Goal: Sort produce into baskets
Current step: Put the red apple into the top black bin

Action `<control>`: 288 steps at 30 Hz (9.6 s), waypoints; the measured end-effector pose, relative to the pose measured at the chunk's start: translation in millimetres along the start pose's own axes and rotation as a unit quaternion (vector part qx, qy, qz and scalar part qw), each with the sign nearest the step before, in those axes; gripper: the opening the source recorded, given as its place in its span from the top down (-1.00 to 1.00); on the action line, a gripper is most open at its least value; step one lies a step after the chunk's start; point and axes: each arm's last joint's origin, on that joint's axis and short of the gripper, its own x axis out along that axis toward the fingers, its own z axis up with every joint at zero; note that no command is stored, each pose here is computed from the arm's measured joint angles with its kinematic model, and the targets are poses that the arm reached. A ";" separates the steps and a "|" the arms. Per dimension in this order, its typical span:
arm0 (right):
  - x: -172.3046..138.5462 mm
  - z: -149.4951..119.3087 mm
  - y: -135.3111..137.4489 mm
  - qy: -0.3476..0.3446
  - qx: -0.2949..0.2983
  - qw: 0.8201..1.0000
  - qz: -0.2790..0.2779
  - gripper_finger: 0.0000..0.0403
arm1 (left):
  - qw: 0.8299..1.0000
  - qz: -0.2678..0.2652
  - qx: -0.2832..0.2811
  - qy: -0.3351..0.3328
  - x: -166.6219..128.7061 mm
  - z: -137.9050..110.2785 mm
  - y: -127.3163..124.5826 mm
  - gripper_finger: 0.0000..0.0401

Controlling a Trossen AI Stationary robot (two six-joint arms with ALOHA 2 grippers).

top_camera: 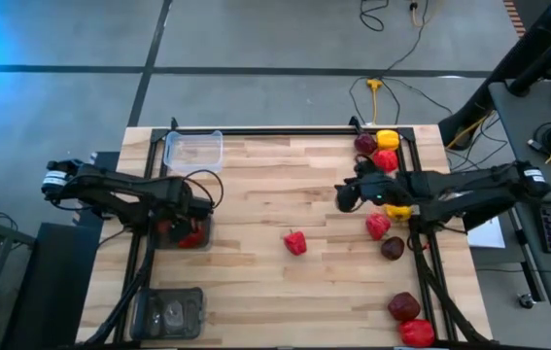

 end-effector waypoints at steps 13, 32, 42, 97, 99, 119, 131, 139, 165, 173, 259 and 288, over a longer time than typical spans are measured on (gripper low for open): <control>33.4 72.3 -24.9 0.098 0.081 0.967 -0.223 -0.77 | 0.943 -0.177 0.056 -0.275 -61.4 -24.3 15.7 -0.60; 144.4 135.2 -150.1 0.358 -0.121 0.889 -0.257 -0.85 | 0.789 -0.347 0.077 -0.502 -109.5 -27.6 -2.6 -0.58; 180.2 117.4 -185.6 0.431 -0.122 0.861 -0.238 -0.85 | 0.776 -0.322 -0.013 -0.543 -114.3 -20.7 -4.5 -0.58; 233.4 -74.0 216.6 -0.109 -0.250 0.956 0.109 -0.67 | 0.795 -0.300 0.108 -0.516 -7.6 -3.9 -31.4 -0.79; 235.1 -73.1 214.8 -0.108 -0.253 0.956 0.103 -0.67 | 0.802 -0.278 0.105 -0.518 -2.5 4.4 -27.9 -0.79; 231.6 -70.8 215.2 -0.054 -0.223 0.969 0.089 -0.85 | 0.768 -0.274 0.201 -0.542 16.2 50.6 -62.0 -0.79; 222.9 -76.8 223.7 -0.014 -0.214 0.972 0.097 -0.85 | 0.764 -0.263 0.220 -0.547 29.5 67.2 -83.4 -0.79; 222.2 -79.0 222.8 0.014 -0.236 0.966 0.101 -0.85 | 0.764 -0.272 0.234 -0.536 35.6 71.7 -90.2 -0.79; 92.6 7.9 272.3 0.081 -0.351 0.930 0.070 -0.85 | 0.845 -0.220 0.172 -0.457 -29.5 -5.4 -19.4 -0.39; 81.5 24.6 277.0 0.034 -0.342 0.937 0.055 -0.85 | 0.858 -0.212 0.052 -0.465 -20.1 -29.4 10.0 -0.41; 2.2 -144.2 13.4 0.360 0.211 0.827 -0.376 -0.34 | 0.904 -0.316 0.065 -0.279 -1.0 -69.3 -8.9 -0.78; 109.7 -2.1 118.6 0.379 0.217 0.898 -0.055 -0.30 | 0.755 -0.304 0.272 -0.513 -59.5 -73.0 -36.8 -0.78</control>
